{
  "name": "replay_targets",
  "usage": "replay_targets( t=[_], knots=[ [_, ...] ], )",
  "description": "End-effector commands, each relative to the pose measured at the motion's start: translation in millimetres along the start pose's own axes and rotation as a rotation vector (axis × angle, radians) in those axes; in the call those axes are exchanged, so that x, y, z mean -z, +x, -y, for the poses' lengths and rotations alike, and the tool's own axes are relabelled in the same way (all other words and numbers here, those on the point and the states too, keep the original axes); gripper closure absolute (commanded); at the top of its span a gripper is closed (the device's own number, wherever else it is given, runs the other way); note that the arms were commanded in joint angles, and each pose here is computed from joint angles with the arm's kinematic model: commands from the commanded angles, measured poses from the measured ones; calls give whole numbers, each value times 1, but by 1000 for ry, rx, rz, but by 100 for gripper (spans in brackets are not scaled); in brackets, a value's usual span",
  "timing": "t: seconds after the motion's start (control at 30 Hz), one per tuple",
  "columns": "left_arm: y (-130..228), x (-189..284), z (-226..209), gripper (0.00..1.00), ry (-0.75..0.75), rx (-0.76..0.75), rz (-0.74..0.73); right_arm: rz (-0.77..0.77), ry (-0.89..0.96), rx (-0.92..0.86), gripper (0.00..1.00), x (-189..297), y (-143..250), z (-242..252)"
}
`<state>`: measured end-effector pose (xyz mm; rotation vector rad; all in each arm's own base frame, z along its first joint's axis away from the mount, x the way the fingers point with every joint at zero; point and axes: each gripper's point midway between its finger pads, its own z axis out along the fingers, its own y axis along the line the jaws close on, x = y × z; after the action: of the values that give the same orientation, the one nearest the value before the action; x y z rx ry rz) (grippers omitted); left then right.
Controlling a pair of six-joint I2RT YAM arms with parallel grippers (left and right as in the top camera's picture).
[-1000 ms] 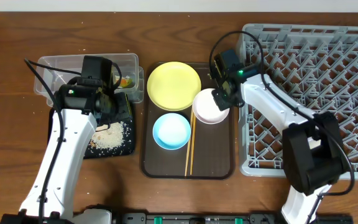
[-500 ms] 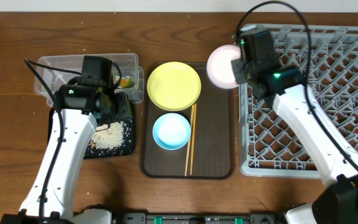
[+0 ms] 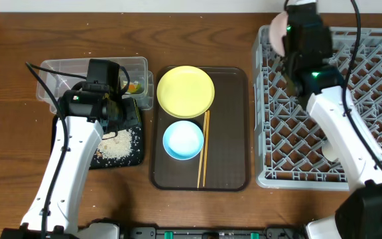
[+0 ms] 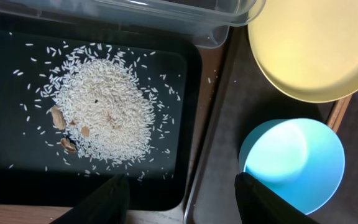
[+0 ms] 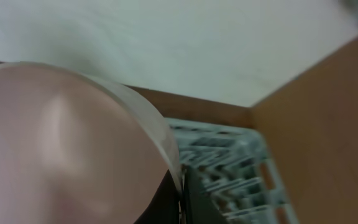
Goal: Sort waste into correct bins and load items into the dishwasher rack
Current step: 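Lift the pink-white bowl and carry it to the rack's back edge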
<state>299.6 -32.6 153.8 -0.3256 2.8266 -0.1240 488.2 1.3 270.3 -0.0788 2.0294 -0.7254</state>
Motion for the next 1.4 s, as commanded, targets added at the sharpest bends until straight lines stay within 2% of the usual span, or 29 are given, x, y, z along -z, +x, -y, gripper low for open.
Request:
replay_targets(
  t=[0.0,0.07,0.37,0.63,0.83,1.1,1.27,1.37],
  knots=[
    [1,-2,-3,42,-15,-5,-6,-64,82,192,99,-24,17,8],
    [1,-2,-3,42,-15,-5,-6,-75,92,260,99,-34,21,4],
    [2,-2,-3,42,-14,-5,-7,-142,142,316,99,-67,50,-20],
    [2,-2,-3,42,-14,-5,-7,-183,148,377,99,-72,66,-44],
    [2,-2,-3,42,-15,-5,-7,-164,114,353,99,-59,63,-65],
    [2,-2,-3,43,-15,-5,-7,-222,71,268,99,-45,83,-85],
    [2,-2,-3,42,-15,-5,-7,-241,85,246,99,-44,88,-83],
    [2,-2,-3,42,-15,-5,-7,-213,174,207,99,-46,78,-66]
  ],
)
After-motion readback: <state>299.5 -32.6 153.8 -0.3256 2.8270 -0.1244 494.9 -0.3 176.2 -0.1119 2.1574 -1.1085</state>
